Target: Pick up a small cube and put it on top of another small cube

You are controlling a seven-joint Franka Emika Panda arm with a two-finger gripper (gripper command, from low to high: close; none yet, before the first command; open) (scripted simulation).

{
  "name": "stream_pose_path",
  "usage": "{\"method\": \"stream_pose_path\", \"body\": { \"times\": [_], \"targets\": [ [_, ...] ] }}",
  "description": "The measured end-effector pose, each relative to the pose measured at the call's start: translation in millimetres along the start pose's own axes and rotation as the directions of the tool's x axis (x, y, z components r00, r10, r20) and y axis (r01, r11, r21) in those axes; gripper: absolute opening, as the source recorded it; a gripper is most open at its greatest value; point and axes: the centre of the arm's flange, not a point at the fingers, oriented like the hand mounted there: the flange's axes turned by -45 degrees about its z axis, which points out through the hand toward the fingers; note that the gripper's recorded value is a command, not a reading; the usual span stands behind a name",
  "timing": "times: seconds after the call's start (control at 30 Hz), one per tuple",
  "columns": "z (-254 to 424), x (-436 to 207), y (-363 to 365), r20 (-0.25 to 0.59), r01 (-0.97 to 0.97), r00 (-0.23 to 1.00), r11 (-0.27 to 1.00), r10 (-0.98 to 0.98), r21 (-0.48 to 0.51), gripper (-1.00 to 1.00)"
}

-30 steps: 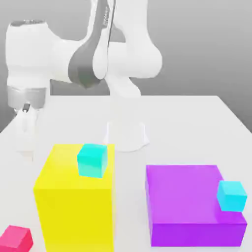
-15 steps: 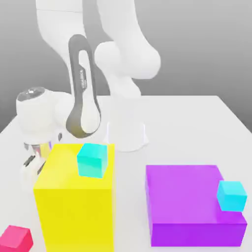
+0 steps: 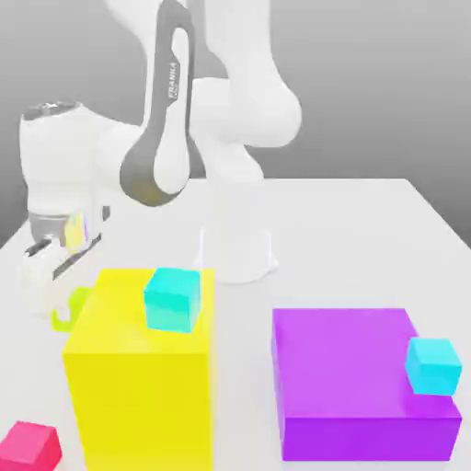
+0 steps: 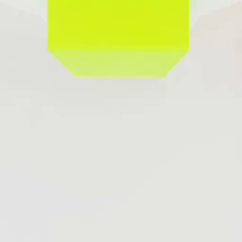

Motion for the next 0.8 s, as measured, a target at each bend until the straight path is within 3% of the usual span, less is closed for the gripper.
{"method": "stream_pose_path", "body": {
  "times": [0.17,0.33,0.53,0.8],
  "targets": [
    [-60,-29,-44,0.034,-0.037,0.999,0.982,0.032,0.184,-1.00],
    [-142,-108,-85,-0.023,0.282,0.957,0.904,-0.290,0.321,-1.00],
    [-144,-225,-99,-0.056,0.653,0.750,0.723,-0.659,0.226,-1.00],
    [-114,-385,-64,0.036,0.953,0.290,0.292,-0.956,0.079,-1.00]
  ]
}}
